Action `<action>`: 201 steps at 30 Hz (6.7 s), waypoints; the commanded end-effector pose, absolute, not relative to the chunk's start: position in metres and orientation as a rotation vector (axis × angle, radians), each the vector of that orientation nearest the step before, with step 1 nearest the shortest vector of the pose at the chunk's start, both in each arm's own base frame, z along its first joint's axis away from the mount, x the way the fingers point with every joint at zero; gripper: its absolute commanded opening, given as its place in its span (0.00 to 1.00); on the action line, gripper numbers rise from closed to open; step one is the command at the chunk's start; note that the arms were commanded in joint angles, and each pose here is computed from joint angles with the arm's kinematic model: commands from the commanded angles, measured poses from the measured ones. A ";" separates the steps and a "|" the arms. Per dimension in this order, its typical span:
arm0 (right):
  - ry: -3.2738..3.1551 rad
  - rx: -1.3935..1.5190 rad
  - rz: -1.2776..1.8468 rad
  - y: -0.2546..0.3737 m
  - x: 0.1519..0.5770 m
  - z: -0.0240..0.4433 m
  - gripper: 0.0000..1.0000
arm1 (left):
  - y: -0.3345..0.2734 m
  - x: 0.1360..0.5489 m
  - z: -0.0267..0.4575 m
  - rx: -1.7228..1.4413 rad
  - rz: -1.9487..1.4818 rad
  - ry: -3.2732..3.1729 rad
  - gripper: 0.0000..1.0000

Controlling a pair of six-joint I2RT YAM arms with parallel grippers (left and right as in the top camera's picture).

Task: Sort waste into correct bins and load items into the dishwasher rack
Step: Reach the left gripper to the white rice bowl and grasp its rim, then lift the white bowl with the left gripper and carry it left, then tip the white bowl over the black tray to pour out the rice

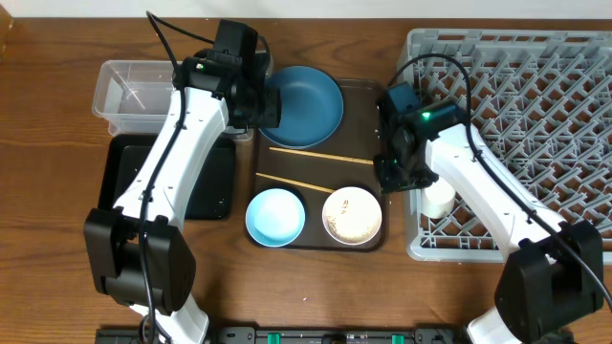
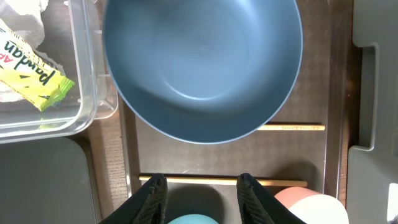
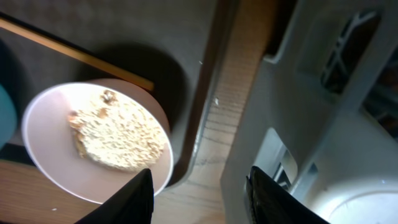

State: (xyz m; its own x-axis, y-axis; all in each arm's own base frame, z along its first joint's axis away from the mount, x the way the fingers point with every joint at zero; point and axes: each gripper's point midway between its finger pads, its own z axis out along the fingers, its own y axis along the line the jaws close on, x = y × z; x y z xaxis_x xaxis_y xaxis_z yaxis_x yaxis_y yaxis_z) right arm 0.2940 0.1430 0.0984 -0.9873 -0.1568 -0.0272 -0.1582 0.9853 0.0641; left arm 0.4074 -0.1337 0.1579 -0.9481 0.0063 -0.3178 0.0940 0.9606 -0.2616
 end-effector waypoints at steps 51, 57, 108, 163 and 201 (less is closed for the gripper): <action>2.732 0.351 0.272 -0.015 0.360 0.242 0.75 | -0.327 0.274 0.033 0.140 -0.244 2.978 0.41; 2.737 0.351 0.272 -0.015 0.359 0.241 0.75 | -0.329 0.275 0.034 0.142 -0.251 2.974 0.37; 2.764 0.311 0.265 -0.014 0.353 0.239 0.77 | -0.351 0.257 0.044 0.456 -0.115 2.847 0.45; 2.776 0.289 0.262 -0.014 0.351 0.238 0.77 | -0.285 0.295 0.160 0.362 -0.332 2.765 0.06; 2.773 0.278 0.261 -0.013 0.352 0.238 0.77 | 0.034 0.367 0.188 -0.674 -1.510 2.249 0.06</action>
